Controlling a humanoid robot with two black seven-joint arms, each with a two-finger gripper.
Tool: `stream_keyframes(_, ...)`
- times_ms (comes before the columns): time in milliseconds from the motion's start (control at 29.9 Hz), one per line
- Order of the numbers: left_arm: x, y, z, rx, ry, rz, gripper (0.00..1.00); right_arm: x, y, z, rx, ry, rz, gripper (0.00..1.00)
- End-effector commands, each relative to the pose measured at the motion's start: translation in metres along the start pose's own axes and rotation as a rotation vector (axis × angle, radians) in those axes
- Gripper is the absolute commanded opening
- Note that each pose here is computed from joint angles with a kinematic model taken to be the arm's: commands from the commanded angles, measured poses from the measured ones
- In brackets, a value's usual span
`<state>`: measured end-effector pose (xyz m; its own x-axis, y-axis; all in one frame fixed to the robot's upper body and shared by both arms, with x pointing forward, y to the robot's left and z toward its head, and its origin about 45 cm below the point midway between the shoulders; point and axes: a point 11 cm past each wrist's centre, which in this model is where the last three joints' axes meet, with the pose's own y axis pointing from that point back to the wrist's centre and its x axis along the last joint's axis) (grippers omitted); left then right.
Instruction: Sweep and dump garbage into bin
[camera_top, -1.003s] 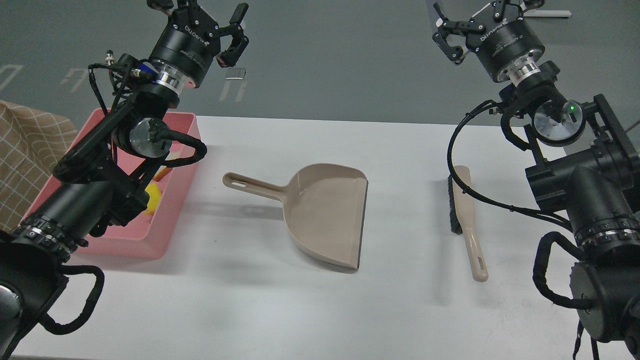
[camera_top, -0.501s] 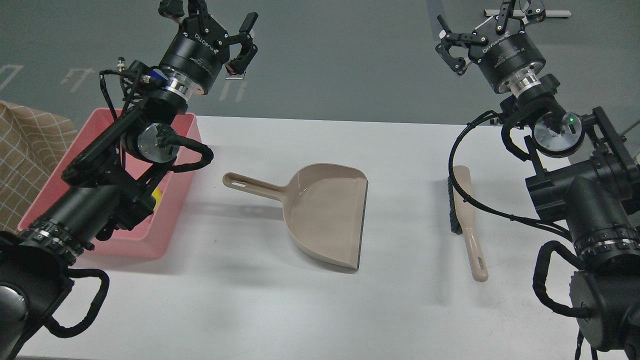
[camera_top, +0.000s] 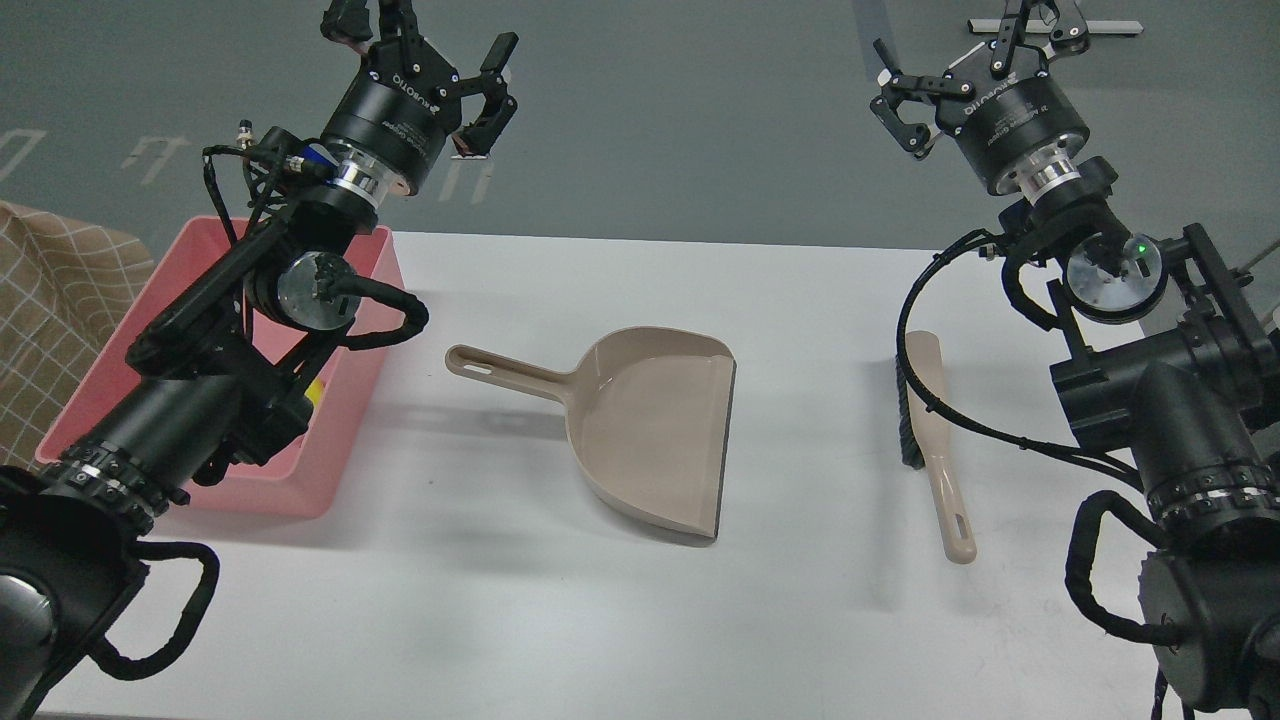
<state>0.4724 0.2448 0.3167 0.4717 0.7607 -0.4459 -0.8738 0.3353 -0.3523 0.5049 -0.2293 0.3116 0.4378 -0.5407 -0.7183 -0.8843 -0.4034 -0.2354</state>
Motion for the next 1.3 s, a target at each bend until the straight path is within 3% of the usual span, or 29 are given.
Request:
stream_keyframes(0, 0.001, 0.0, 0.0, 0.002, 0.0, 0.002, 0.98, 0.0, 0.0, 0.0, 0.001, -0.001, 0.0, 1.0)
stream_keyframes(1270, -0.001, 0.0, -0.002, -0.007, -0.007, 0.006, 0.98, -0.019, -0.001, -0.006, 0.021, 0.023, -0.063, 1.0)
